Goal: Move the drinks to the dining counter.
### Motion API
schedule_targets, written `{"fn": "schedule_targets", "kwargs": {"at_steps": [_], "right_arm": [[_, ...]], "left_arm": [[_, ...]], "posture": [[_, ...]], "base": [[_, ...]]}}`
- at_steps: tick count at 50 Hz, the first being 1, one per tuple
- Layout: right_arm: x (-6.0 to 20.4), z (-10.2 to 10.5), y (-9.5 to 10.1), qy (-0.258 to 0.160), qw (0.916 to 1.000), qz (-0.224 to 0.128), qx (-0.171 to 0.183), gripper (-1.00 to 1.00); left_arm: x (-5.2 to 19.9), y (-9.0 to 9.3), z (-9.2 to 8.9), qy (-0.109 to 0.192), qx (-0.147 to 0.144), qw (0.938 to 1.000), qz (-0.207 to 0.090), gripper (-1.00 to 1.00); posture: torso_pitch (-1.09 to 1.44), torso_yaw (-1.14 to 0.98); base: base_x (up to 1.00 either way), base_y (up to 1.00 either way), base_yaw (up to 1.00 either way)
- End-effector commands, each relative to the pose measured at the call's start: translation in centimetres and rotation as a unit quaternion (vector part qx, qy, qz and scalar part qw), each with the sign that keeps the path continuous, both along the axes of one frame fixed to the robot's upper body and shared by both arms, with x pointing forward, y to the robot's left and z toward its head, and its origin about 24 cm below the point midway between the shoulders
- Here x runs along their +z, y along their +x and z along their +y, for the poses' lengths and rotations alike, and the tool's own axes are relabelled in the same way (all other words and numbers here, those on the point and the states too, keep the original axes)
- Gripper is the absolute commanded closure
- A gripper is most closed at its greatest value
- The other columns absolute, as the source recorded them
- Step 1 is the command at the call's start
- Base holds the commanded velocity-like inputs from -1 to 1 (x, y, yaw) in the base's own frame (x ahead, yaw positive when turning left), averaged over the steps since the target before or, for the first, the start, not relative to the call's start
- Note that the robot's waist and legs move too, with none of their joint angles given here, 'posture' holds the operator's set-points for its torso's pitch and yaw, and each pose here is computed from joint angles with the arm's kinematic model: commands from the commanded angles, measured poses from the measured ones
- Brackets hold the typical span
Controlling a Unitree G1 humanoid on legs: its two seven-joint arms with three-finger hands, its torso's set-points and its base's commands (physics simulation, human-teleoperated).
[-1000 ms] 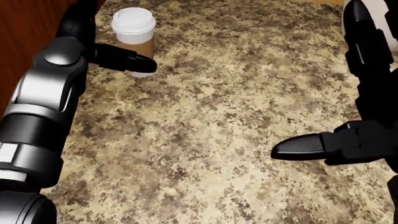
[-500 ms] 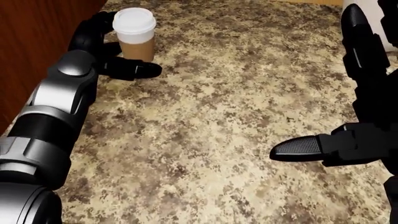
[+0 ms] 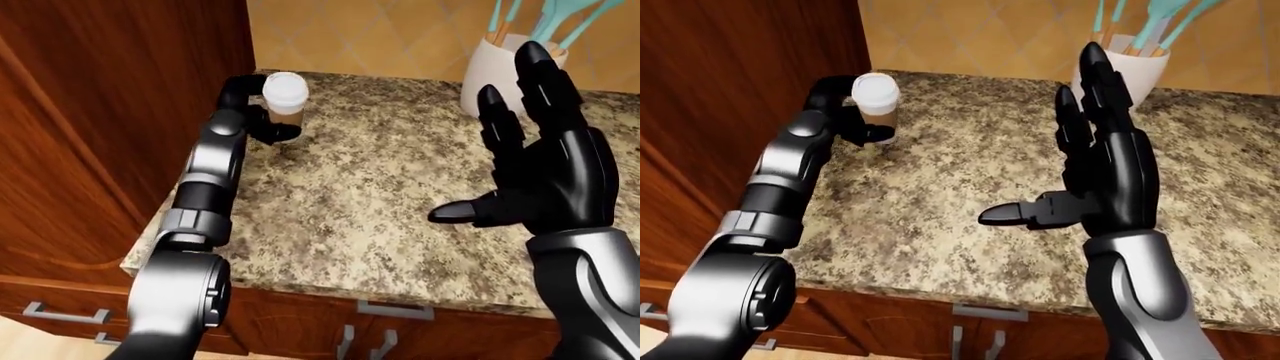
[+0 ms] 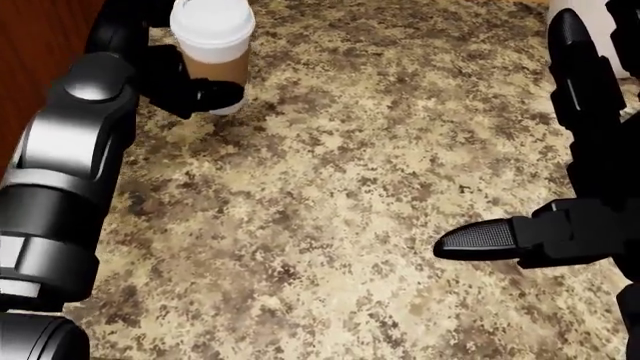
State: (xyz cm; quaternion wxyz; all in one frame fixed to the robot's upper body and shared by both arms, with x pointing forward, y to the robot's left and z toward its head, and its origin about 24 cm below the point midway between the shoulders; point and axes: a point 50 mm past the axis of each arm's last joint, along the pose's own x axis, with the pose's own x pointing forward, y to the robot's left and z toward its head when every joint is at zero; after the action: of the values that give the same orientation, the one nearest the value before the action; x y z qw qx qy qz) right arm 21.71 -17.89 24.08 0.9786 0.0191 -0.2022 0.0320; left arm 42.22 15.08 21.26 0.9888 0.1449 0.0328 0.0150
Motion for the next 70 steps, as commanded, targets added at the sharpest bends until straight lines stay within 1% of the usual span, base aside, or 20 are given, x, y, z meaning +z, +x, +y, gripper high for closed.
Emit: {"fn": "schedule_targets", "kwargs": {"at_steps": [1, 3, 5, 8, 18, 31, 37, 41, 42, 43, 46, 47, 49, 50, 52, 57, 62, 64, 67, 70], "right_arm": [[1.0, 0.1, -0.4, -0.003, 0.9994, -0.036, -0.001, -1.00], [1.1, 0.1, -0.5, -0.001, 0.9994, -0.035, -0.002, -1.00], [0.9, 0.1, -0.4, -0.007, 0.9996, -0.028, -0.006, -1.00], [0.9, 0.1, -0.3, -0.006, 0.9995, -0.029, -0.010, -1.00], [1.2, 0.5, -0.4, -0.005, 0.9996, -0.027, -0.008, -1.00], [1.4, 0.3, -0.5, -0.005, 0.9995, -0.030, -0.010, -1.00], [1.3, 0.3, -0.5, -0.006, 0.9995, -0.030, -0.008, -1.00], [1.3, 0.3, -0.5, -0.006, 0.9995, -0.031, -0.009, -1.00], [1.3, 0.3, -0.6, -0.005, 0.9995, -0.031, -0.007, -1.00], [1.4, 0.3, -0.7, 0.007, 0.9995, -0.032, 0.001, -1.00], [1.3, 0.3, -0.8, 0.010, 0.9993, -0.036, 0.006, -1.00], [1.1, 0.7, -1.1, -0.010, 0.9990, -0.040, 0.014, -1.00], [1.2, 0.8, -1.1, -0.007, 0.9991, -0.041, 0.013, -1.00], [1.2, 1.1, -1.1, -0.015, 0.9990, -0.039, 0.018, -1.00], [1.1, 1.3, -1.0, -0.016, 0.9989, -0.038, 0.020, -1.00], [0.9, 1.9, -0.9, -0.014, 0.9990, -0.033, 0.028, -1.00], [1.1, 2.0, -1.3, -0.010, 0.9990, -0.032, 0.028, -1.00], [0.9, 2.2, -1.5, -0.010, 0.9991, -0.031, 0.028, -1.00], [0.6, 2.2, -1.6, -0.012, 0.9992, -0.028, 0.024, -1.00], [0.5, 1.8, -1.3, -0.009, 0.9996, -0.021, 0.018, -1.00]], "left_arm": [[3.6, -0.4, -0.4, 0.000, -0.012, 0.9986, -0.051, 1.00], [3.9, -0.8, -0.5, 0.001, -0.015, 0.9984, -0.055, 1.00], [3.8, -1.0, -0.6, 0.003, -0.018, 0.9982, -0.057, 1.00], [3.7, -1.4, -0.7, 0.003, -0.022, 0.9980, -0.060, 1.00], [3.6, -1.5, -0.2, 0.003, -0.019, 0.9980, -0.060, 1.00], [3.8, -2.0, -0.9, 0.007, -0.032, 0.9975, -0.063, 1.00], [3.2, -2.1, -1.1, 0.009, -0.037, 0.9975, -0.060, 1.00], [3.2, -2.2, -1.0, 0.009, -0.038, 0.9974, -0.061, 1.00], [3.2, -2.4, -1.0, 0.008, -0.038, 0.9974, -0.061, 1.00], [2.9, -2.7, -1.0, 0.010, -0.040, 0.9973, -0.061, 1.00], [2.8, -3.3, -0.6, 0.008, -0.039, 0.9973, -0.062, 1.00], [2.8, -3.5, -0.5, 0.006, -0.039, 0.9972, -0.063, 1.00], [2.8, -3.8, -0.4, 0.005, -0.040, 0.9971, -0.064, 1.00], [2.9, -4.1, -0.3, 0.003, -0.040, 0.9970, -0.066, 1.00], [3.1, -4.7, -0.1, 0.002, -0.040, 0.9968, -0.069, 1.00], [2.7, -5.6, -0.1, 0.002, -0.044, 0.9967, -0.068, 1.00], [3.2, -6.8, -0.2, 0.003, -0.049, 0.9961, -0.073, 1.00], [3.6, -7.8, -0.3, 0.003, -0.053, 0.9954, -0.080, 1.00], [3.5, -8.7, -0.4, -0.006, -0.056, 0.9950, -0.082, 1.00], [2.7, -9.6, -0.7, -0.010, -0.060, 0.9948, -0.082, 1.00]], "posture": [[0.00, 0.00], [0.00, 0.00], [0.00, 0.00], [0.00, 0.00], [0.00, 0.00], [0.00, 0.00], [0.00, 0.00], [0.00, 0.00], [0.00, 0.00], [0.00, 0.00], [0.00, 0.00], [0.00, 0.00], [0.00, 0.00], [0.00, 0.00], [0.00, 0.00], [0.00, 0.00], [0.00, 0.00], [0.00, 0.00], [0.00, 0.00], [0.00, 0.00]], "base": [[0.00, 0.00, 0.00], [0.00, 0.00, 0.00], [0.00, 0.00, 0.00], [-0.28, 0.00, 0.00], [-0.59, 0.10, 0.00], [-0.66, 0.19, 0.00], [-0.84, 0.22, 0.00], [-0.97, 0.28, 0.00], [-0.98, 0.34, 0.00], [-0.98, 0.46, 0.00], [-0.82, 0.22, 0.62], [-0.36, 0.00, 1.00], [-0.21, 0.00, 1.00], [-0.11, 0.00, 1.00], [-0.12, 0.00, 1.00], [-0.11, 0.00, 1.00], [-0.11, 0.00, 1.00], [-0.11, 0.00, 1.00], [-0.09, 0.00, 1.00], [-0.09, 0.00, 1.00]]}}
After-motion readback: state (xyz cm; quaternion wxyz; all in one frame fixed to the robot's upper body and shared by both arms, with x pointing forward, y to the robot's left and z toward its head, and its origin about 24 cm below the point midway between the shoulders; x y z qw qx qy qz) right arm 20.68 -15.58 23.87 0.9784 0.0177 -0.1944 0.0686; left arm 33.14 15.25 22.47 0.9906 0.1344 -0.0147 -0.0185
